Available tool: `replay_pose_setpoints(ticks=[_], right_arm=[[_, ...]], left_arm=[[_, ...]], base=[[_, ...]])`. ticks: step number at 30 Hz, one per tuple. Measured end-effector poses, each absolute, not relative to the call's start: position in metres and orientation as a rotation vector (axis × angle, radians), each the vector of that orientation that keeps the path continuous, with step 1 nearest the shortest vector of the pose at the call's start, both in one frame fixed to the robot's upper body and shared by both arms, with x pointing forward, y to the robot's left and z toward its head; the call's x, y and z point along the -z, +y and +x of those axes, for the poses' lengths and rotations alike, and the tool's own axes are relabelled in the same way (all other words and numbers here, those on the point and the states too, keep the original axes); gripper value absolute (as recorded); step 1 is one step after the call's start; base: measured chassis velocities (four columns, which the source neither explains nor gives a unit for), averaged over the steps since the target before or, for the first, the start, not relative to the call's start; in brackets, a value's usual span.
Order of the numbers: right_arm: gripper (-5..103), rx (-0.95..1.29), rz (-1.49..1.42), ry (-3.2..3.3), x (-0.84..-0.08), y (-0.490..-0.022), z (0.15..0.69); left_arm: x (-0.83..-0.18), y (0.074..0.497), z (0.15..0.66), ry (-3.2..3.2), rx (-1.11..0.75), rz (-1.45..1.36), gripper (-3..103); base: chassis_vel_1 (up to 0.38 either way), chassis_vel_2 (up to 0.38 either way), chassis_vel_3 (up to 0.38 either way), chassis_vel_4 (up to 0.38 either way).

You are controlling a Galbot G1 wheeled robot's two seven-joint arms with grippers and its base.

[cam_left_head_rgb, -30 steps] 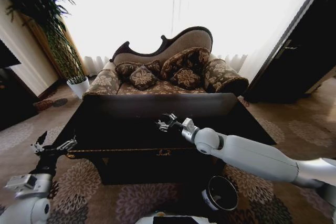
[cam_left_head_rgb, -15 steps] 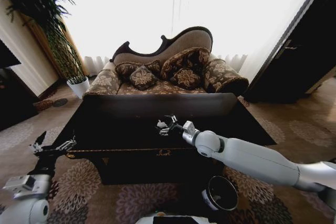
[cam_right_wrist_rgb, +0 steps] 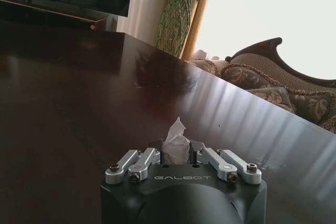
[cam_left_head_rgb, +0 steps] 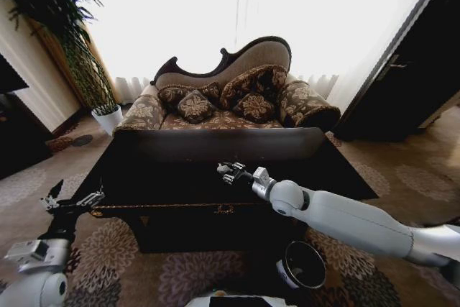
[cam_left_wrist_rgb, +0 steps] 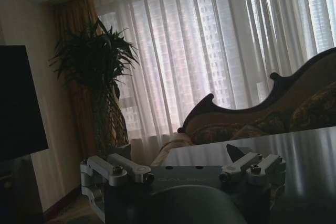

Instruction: Move to the front of the table and place the trash on the table into the trash bin.

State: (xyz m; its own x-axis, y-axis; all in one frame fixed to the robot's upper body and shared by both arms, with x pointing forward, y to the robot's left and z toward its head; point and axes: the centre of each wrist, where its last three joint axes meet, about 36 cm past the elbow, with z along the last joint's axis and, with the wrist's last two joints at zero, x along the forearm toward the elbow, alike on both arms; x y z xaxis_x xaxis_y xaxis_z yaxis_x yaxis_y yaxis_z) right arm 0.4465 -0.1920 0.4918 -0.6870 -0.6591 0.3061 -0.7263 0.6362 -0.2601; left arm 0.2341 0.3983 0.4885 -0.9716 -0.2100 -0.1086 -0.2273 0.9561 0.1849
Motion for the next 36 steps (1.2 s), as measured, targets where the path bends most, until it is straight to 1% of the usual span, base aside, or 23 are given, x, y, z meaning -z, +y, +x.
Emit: replay_pose_setpoints(ticks=[1, 4, 5, 6, 7, 8, 16, 24, 29, 36], right_arm=[[31, -0.546, 1.143, -2.673, -0.492, -0.192, 0.447], [15, -0.537, 1.145, -2.673, -0.493, -0.194, 0.444], [15, -0.537, 1.145, -2.673, -0.493, -0.194, 0.444], [9, -0.534, 1.146, -2.675, -0.494, -0.195, 0.443], [9, -0.532, 1.146, -2.676, -0.495, -0.195, 0.443], [3, -0.525, 1.148, -2.679, -0.497, -0.196, 0.442], [1, -0.450, 1.153, -2.697, -0.508, -0.205, 0.429], [1, -0.333, 1.069, -2.736, -0.540, -0.239, 0.387], [1, -0.301, 1.054, -2.755, -0.552, -0.243, 0.371], [1, -0.178, 0.913, -2.837, -0.564, -0.268, 0.333]], left_arm=[[-0.489, 0.398, 0.234, 3.020, -0.301, -0.338, 100], [-0.488, 0.398, 0.235, 3.021, -0.299, -0.336, 100], [-0.488, 0.398, 0.235, 3.021, -0.299, -0.336, 100], [-0.488, 0.397, 0.235, 3.021, -0.299, -0.335, 100], [-0.487, 0.397, 0.235, 3.021, -0.298, -0.334, 100], [-0.487, 0.397, 0.235, 3.022, -0.296, -0.334, 100], [-0.488, 0.396, 0.236, 3.018, -0.295, -0.331, 100], [-0.488, 0.390, 0.243, 2.998, -0.246, -0.313, 100], [-0.487, 0.388, 0.238, 2.979, -0.236, -0.332, 100], [-0.491, 0.385, 0.243, 2.961, -0.218, -0.304, 100]], base=[[0.000, 0.000, 0.000, 0.000], [0.000, 0.000, 0.000, 0.000], [0.000, 0.000, 0.000, 0.000], [0.000, 0.000, 0.000, 0.000], [0.000, 0.000, 0.000, 0.000], [0.000, 0.000, 0.000, 0.000], [0.000, 0.000, 0.000, 0.000], [0.000, 0.000, 0.000, 0.000], [0.000, 0.000, 0.000, 0.000], [0.000, 0.000, 0.000, 0.000]])
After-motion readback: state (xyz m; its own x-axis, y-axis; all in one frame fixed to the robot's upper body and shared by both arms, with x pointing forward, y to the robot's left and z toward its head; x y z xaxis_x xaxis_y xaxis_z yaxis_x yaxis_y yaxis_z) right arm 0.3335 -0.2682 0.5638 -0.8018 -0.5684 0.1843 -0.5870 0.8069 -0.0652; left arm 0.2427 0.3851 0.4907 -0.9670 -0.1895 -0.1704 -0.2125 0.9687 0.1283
